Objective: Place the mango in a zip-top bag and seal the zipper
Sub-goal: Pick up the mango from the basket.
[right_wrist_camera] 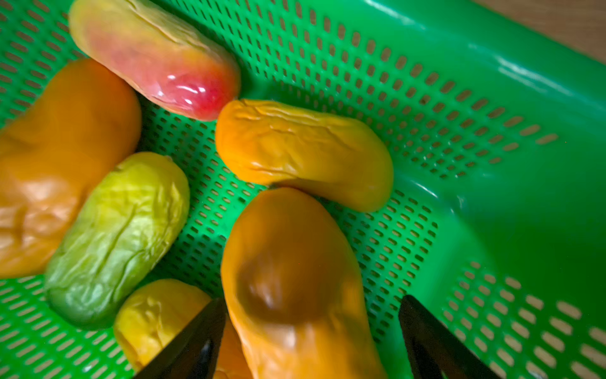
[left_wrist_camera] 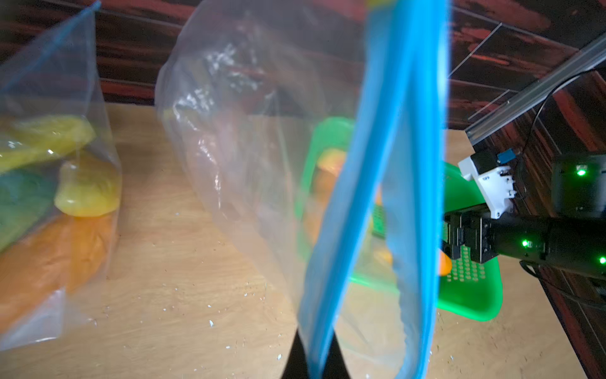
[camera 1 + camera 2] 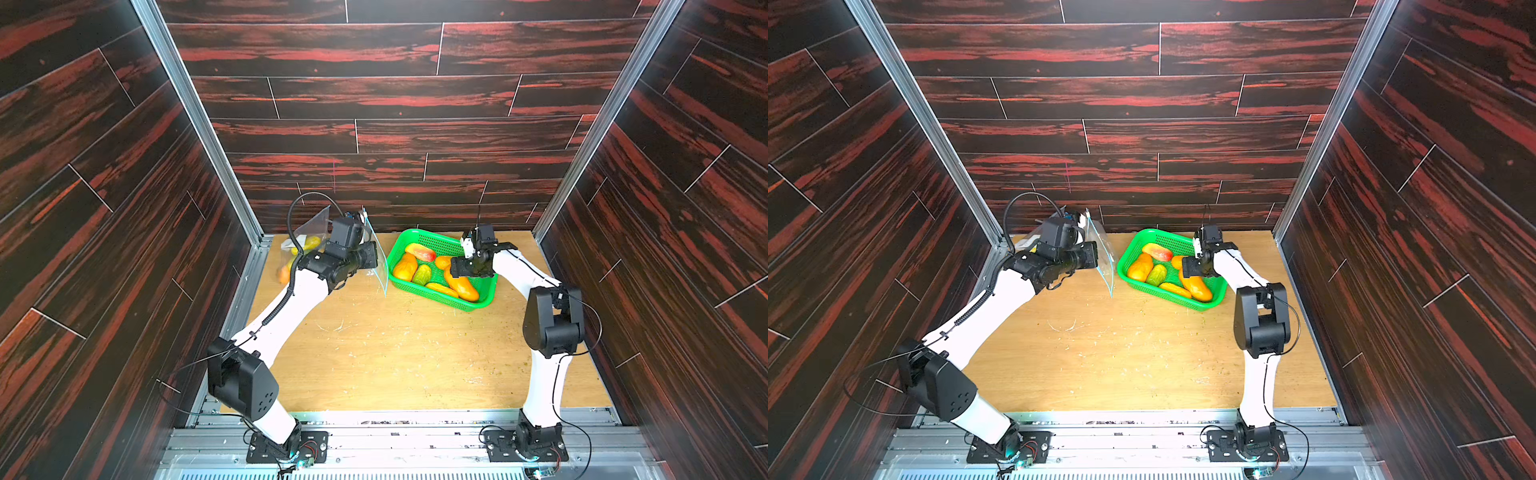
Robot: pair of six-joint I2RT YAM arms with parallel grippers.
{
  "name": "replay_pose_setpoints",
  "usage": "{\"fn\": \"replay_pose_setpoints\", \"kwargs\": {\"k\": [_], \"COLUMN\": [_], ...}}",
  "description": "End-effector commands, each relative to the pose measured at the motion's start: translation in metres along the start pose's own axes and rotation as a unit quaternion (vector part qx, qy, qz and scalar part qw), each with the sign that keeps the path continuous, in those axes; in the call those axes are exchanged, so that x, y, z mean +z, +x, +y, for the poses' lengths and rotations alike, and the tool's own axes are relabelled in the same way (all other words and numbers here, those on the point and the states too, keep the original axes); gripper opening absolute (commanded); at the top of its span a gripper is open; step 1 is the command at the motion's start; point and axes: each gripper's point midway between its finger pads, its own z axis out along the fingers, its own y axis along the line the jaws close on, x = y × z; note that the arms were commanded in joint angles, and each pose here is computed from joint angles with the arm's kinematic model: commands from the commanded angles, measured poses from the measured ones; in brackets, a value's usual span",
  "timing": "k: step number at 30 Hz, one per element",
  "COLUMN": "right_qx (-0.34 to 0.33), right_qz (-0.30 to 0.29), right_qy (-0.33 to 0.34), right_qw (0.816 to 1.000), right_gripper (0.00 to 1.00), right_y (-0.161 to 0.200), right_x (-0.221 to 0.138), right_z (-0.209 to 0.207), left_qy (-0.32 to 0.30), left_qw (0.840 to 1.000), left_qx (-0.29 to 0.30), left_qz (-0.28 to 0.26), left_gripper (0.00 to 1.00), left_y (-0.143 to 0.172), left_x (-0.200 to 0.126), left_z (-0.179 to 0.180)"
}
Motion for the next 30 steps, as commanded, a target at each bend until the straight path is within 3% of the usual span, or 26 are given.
{"fn": "replay_pose_setpoints", "kwargs": {"k": [1,7,9,13,17,23,27,30], "right_qx": [-0.013,-0.019,-0.021,-0.024,-0.026,-0.024,-0.024,-0.036], "right_qz": [0.041,0.068,0.071,0.07,0.047,-0.083,-0.188,-0.268], "right_qy": [-0.024,-0.013,-0.005,-0.005,-0.018,-0.083,-0.141,-0.201], "right_qw": [0.999,0.997,0.997,0.997,0.998,0.993,0.972,0.941], "right_gripper": [0.87,0.87,0.82,0.5,0.27,0.13,0.04,0.01], "right_y": [0.013,0.02,0.021,0.018,0.01,-0.027,-0.051,-0.059], "right_x": [0.019,0.038,0.04,0.039,0.024,-0.048,-0.111,-0.155], "right_z": [0.006,0.0,-0.003,-0.003,0.003,0.031,0.054,0.077], "left_qy": [-0.024,0.005,0.016,0.043,0.072,0.089,0.09,0.088], "left_qw": [0.999,0.996,0.996,0.996,0.994,0.992,0.99,0.986], "left_qx": [0.011,0.002,-0.002,-0.012,-0.031,-0.062,-0.092,-0.131], "left_qz": [0.04,0.084,0.089,0.08,0.078,0.068,0.056,0.049], "left_gripper": [0.0,0.0,0.0,0.0,0.0,0.0,0.0,0.0], "left_y": [0.015,0.028,0.029,0.025,0.026,0.019,0.008,0.001], "left_x": [0.019,0.055,0.062,0.074,0.078,0.073,0.064,0.057], "left_z": [0.003,-0.01,-0.015,-0.025,-0.032,-0.036,-0.034,-0.03]}}
